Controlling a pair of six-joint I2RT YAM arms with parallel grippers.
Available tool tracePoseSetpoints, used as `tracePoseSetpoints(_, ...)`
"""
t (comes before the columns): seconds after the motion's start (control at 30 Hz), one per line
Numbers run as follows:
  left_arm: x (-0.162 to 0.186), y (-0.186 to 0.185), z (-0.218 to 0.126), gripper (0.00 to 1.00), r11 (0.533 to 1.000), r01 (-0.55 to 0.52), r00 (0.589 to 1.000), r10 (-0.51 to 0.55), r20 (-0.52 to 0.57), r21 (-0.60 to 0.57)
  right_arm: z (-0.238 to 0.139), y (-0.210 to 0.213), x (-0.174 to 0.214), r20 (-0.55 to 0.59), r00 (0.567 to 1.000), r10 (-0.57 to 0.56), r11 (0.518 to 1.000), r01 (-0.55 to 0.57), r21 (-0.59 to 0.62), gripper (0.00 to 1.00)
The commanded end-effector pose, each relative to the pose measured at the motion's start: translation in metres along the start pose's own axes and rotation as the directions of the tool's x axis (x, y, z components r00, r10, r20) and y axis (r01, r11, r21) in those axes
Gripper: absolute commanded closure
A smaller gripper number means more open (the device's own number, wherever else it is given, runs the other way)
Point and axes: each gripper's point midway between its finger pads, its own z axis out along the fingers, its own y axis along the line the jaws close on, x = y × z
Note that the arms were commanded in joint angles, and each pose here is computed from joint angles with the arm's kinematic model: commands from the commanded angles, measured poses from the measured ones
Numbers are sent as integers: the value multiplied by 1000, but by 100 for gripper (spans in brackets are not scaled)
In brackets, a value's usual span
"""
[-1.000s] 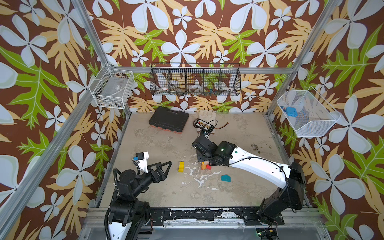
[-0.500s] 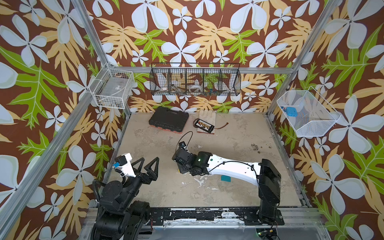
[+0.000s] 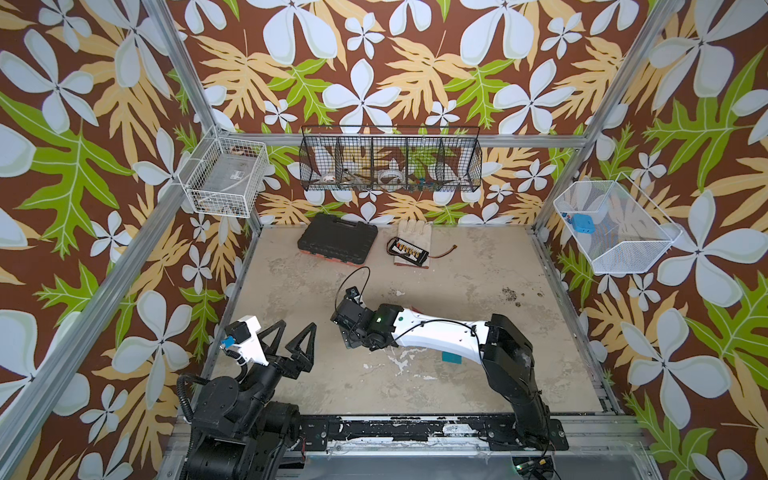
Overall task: Build the wood block tower
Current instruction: 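Move the right gripper to the yellow arch block and grasp it, then carry the yellow arch block over the stack and lower it on top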
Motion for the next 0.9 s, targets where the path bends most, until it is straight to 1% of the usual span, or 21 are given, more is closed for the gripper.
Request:
tracePoseSetpoints(0.0, -3, -3, -1, 0, 1000, -18, 1000, 18, 12, 15, 13, -2, 5, -28, 1000, 13, 999, -13, 30, 18)
tracePoseSetpoints(0.1, -4, -4, -2, 0, 1000, -21, 1000, 21, 19, 20, 31, -5, 11, -55, 998, 16, 998, -13, 55, 18)
tracePoseSetpoints(0.23, -3, -5, -2, 0, 1000, -19, 1000, 19, 15, 22, 46, -6, 20, -85, 996, 20, 998, -15, 60, 25)
tracePoseSetpoints(0.33, -2, -5, -1, 0, 1000, -20, 1000, 20, 12, 23, 52, -8, 28, -104, 994, 17, 998, -10, 68, 27)
tracePoseSetpoints(0.47, -3, -5, -2, 0, 999, -21, 1000, 21, 16, 27, 52, -11, 33, -111, 994, 18, 997, -10, 70, 33)
tracePoseSetpoints(0.57, -3, -5, -2, 0, 999, -20, 1000, 20, 15, 28, 51, -13, 36, -114, 993, 17, 998, -9, 69, 44)
tracePoseSetpoints(0.63, -3, -5, -2, 0, 999, -21, 1000, 20, 16, 26, 51, -15, 38, -118, 993, 16, 997, -8, 70, 46)
tracePoseSetpoints(0.77, -2, -6, -3, 0, 999, -20, 1000, 20, 15, 30, 50, -17, 41, -118, 993, 9, 997, 0, 77, 59)
tracePoseSetpoints(0.87, -2, -6, -2, 0, 999, -22, 1000, 21, 14, 32, 52, -16, 38, -116, 993, 4, 997, 4, 71, 58)
